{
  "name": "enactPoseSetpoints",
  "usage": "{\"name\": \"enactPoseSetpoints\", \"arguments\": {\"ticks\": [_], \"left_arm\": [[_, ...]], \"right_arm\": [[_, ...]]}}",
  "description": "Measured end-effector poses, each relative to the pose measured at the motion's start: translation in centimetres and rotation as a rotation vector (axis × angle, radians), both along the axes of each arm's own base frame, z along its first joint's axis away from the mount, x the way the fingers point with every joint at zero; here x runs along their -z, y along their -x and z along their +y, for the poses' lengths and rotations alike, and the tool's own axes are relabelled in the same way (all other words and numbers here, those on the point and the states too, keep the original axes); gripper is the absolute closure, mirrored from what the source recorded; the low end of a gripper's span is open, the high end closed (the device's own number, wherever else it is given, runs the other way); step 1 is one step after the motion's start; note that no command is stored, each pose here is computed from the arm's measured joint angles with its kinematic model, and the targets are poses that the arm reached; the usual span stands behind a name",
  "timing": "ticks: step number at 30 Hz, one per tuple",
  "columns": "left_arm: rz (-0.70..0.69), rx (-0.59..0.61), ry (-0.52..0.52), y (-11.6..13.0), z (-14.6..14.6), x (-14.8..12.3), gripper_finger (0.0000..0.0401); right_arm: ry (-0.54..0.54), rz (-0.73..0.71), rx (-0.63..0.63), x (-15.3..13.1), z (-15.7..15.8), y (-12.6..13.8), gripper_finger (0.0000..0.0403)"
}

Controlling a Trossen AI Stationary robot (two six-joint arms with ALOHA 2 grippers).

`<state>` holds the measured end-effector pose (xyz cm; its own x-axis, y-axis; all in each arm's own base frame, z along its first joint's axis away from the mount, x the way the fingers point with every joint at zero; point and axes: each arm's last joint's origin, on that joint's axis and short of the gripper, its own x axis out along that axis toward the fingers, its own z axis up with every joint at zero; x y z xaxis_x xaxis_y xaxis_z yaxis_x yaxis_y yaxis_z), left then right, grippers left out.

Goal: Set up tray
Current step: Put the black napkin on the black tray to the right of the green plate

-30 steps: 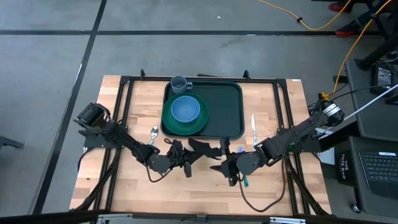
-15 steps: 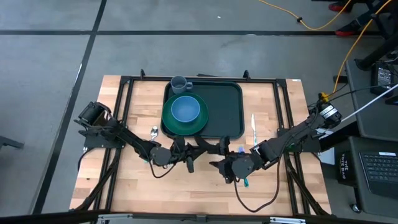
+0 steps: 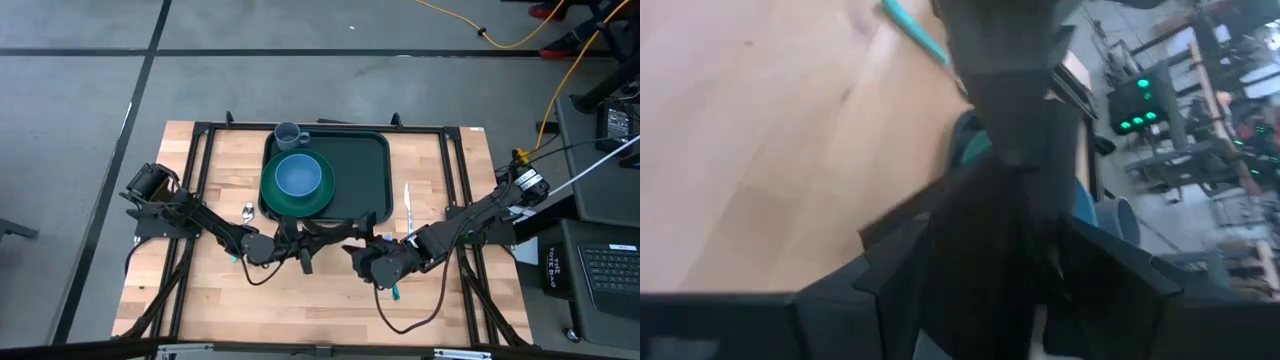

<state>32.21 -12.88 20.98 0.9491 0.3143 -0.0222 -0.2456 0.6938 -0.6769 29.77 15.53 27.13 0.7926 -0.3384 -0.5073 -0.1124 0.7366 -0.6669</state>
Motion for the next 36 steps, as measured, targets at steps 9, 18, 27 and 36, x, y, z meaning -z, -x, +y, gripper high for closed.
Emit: {"name": "enactPoseSetpoints", "arguments": {"ticks": [9, 18, 27, 36], "left_arm": [[-0.008, 0.019, 0.029, 0.0, 0.0, 0.0, 0.0395], [-0.009, 0.024, 0.033, -0.1, 0.0, 0.0, 0.0395], [-0.011, 0.042, 0.042, -0.1, 0.0, 0.0, 0.0395], [-0.014, 0.078, 0.059, -0.1, -0.2, 0.0, 0.0395]], "right_arm": [[0.085, 0.018, 0.017, 0.1, -0.2, 0.1, 0.0186], [0.145, 0.015, 0.047, 0.0, -0.4, 0.2, 0.0186], [0.148, 0.067, 0.028, 0.4, -0.7, 0.4, 0.0186], [0.118, 0.094, 0.035, 0.6, -1.5, 0.1, 0.0187]]}}
